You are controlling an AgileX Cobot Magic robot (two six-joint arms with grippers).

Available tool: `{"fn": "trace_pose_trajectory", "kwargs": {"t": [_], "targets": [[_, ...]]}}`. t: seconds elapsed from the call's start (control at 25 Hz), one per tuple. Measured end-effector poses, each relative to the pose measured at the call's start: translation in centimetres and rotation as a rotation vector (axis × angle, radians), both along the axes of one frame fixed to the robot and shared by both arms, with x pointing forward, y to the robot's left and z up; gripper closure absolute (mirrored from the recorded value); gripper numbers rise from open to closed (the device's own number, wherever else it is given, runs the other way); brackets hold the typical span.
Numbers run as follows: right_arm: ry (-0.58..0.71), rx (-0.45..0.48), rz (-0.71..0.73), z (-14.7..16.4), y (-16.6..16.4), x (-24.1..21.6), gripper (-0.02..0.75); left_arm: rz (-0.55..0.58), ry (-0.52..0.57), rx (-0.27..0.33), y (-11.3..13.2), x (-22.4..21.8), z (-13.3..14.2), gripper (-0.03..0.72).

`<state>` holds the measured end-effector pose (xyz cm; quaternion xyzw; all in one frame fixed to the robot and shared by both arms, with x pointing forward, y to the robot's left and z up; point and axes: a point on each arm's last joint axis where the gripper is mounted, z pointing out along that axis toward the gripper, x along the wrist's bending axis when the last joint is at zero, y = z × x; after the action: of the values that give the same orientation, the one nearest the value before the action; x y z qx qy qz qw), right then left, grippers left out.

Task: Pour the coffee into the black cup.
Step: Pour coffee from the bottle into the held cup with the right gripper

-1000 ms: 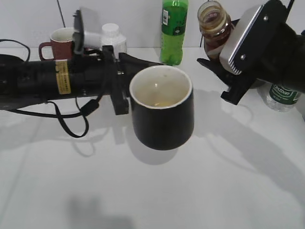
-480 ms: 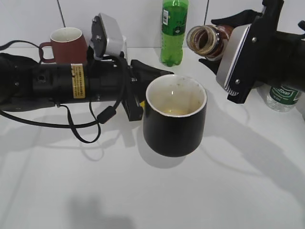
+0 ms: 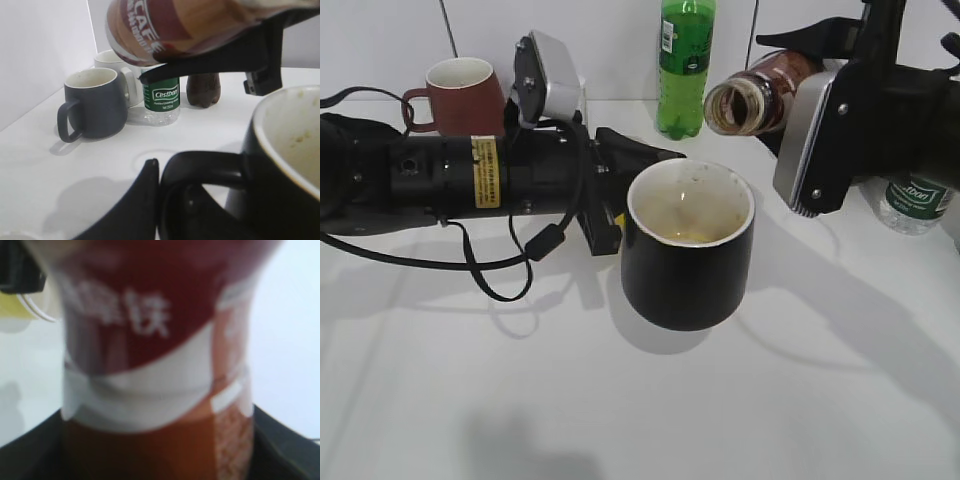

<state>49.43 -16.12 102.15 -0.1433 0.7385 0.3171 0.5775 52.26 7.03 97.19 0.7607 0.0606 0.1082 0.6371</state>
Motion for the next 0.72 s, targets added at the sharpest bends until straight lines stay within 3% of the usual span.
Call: {"fn": "trace_pose_trajectory", "kwargs": {"t": [0.72], "targets": [[-0.119, -0.142, 0.028, 0.00, 0.02, -0.02, 0.211, -0.027, -0.008, -0.009, -0.07, -0.22, 0.10, 0.643]]}}
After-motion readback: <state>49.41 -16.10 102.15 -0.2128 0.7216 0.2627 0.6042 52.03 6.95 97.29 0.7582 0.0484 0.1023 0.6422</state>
